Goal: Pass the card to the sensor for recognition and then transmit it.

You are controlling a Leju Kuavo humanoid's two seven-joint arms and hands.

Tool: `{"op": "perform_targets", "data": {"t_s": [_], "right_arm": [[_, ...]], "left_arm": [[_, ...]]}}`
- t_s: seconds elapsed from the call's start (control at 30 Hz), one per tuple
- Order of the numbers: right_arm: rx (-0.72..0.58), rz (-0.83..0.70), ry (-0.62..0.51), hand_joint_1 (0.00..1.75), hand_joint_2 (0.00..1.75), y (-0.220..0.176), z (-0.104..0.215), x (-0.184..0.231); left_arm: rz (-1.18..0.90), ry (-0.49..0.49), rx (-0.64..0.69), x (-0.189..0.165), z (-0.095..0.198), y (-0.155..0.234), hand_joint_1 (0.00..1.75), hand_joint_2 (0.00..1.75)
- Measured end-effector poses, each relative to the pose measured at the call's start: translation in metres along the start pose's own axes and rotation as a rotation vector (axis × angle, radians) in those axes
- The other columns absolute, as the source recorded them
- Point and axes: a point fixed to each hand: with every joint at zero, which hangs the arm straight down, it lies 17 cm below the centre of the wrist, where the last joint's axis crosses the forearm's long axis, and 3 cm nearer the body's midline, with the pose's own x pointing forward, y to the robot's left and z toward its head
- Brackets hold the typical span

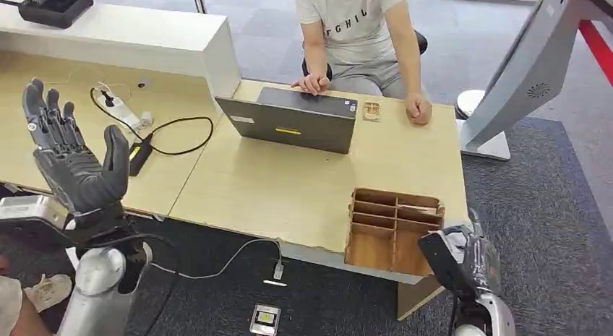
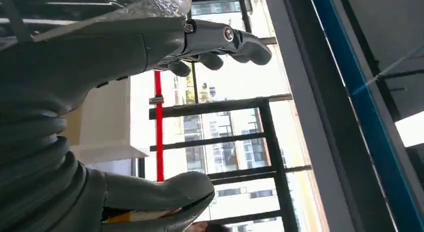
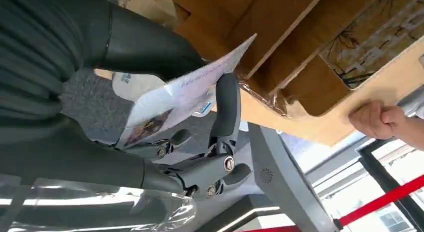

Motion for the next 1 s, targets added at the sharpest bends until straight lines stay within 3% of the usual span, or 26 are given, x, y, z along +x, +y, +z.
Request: {"op": "perform_targets", "data": {"t_s": [0.27, 0.53, 1.0], "right_arm": [[-0.021, -0.001, 0.046, 1.75, 1.75, -0.002, 0.000, -0.013], [-0.171, -0.012, 0.138, 1.75, 1.75, -0.054, 0.003, -0.064], [-0.426, -0.134, 0.041, 1.75, 1.75, -0.151, 0.013, -0.035]], "left_arm": [[0.021, -0.008, -0.034, 0.006, 0.003, -0.011, 0.00, 1.75], [0.006, -0.022, -0.054, 0.013, 0.009, -0.011, 0.00, 1.75], [-0.003, -0.018, -0.066, 0.017, 0.014, -0.012, 0.00, 1.75]]}}
